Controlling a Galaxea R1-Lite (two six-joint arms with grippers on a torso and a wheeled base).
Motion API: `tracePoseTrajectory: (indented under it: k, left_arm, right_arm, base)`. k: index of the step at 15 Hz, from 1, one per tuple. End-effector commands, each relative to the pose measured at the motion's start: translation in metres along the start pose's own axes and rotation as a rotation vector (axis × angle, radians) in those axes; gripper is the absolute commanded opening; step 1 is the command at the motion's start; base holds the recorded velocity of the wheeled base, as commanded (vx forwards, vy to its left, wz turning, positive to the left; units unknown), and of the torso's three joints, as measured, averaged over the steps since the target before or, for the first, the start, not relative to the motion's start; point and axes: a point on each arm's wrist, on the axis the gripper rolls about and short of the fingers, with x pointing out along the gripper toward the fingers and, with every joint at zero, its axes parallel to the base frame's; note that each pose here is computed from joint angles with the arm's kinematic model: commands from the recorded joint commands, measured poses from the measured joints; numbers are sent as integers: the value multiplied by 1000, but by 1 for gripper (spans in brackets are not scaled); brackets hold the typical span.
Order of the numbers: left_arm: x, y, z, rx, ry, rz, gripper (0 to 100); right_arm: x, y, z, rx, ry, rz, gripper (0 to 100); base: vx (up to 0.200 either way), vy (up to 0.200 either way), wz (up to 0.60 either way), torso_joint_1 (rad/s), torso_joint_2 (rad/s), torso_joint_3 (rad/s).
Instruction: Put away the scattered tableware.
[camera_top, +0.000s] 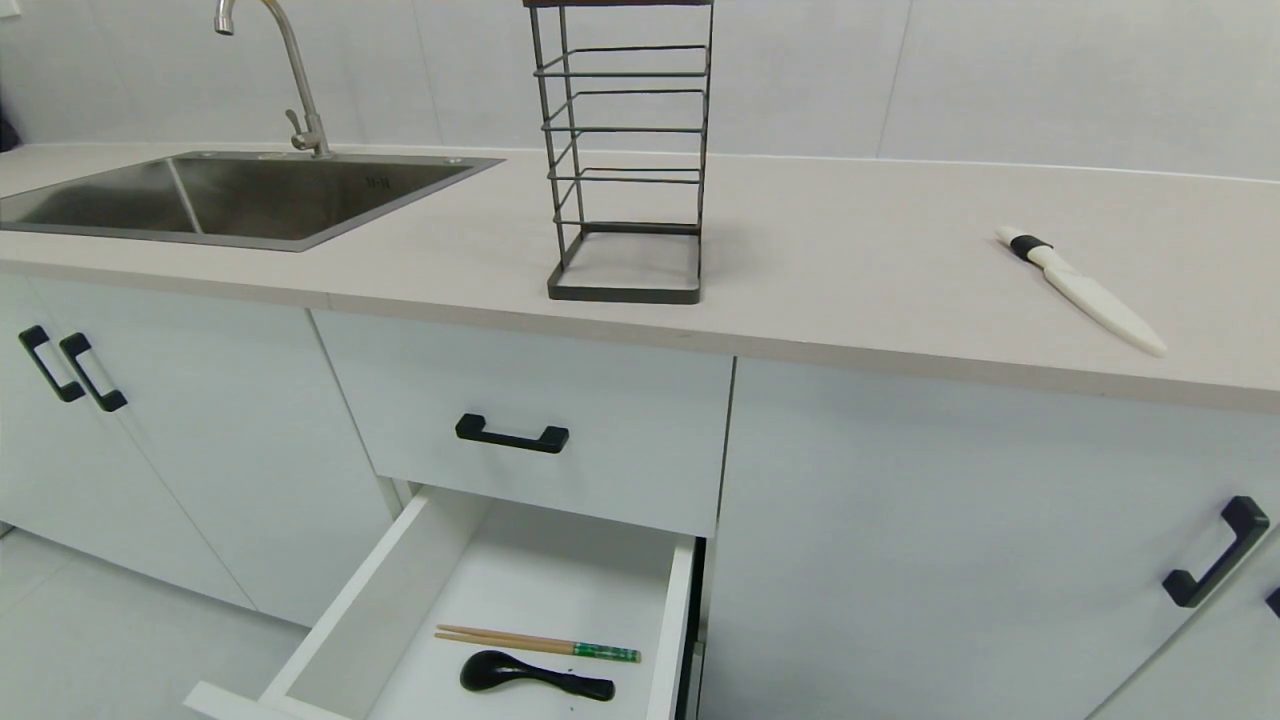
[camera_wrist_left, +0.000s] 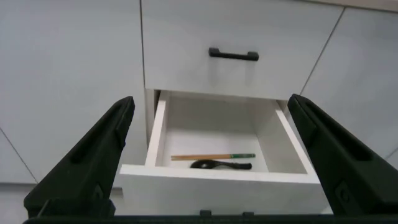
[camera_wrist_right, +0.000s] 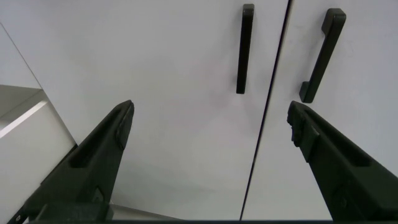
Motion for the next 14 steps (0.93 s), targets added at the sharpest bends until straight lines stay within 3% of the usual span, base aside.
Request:
tracePoseTrajectory:
  k: [1,4,6,7,8,9,11,14]
  left_arm:
    - [41,7,15,-112,233,14,100]
    - [65,11,11,-149,412,-47,100]
    - [68,9,5,-155,507,-118,100]
    - [64,6,-3,-156,616,-181,100]
    - [64,6,-3,-155,621,-184,100]
    - [60,4,-9,-147,697,-230,100]
    - [62,5,-12,-155,752,-219,100]
    - [72,6,-23,-180,917,-186,100]
  right_arm:
    - [0,0,0,-1,4,0,100]
    - [0,0,0,-1,4,0,100]
    - [0,0,0,-1,4,0,100]
    - [0,0,0,-1,4,0,100]
    - [0,0,0,-1,4,0,100]
    - [0,0,0,-1,4,0,100]
    - [0,0,0,-1,4,0,100]
    - [0,0,0,-1,4,0,100]
  base:
    - [0,0,0,0,0,0]
    - [0,0,0,0,0,0]
    - [0,0,0,0,0,0]
    - [0,0,0,0,0,0]
    - [0,0,0,0,0,0]
    - [0,0,0,0,0,0]
    - [0,0,0,0,0,0]
    - [0,0,0,0,0,0]
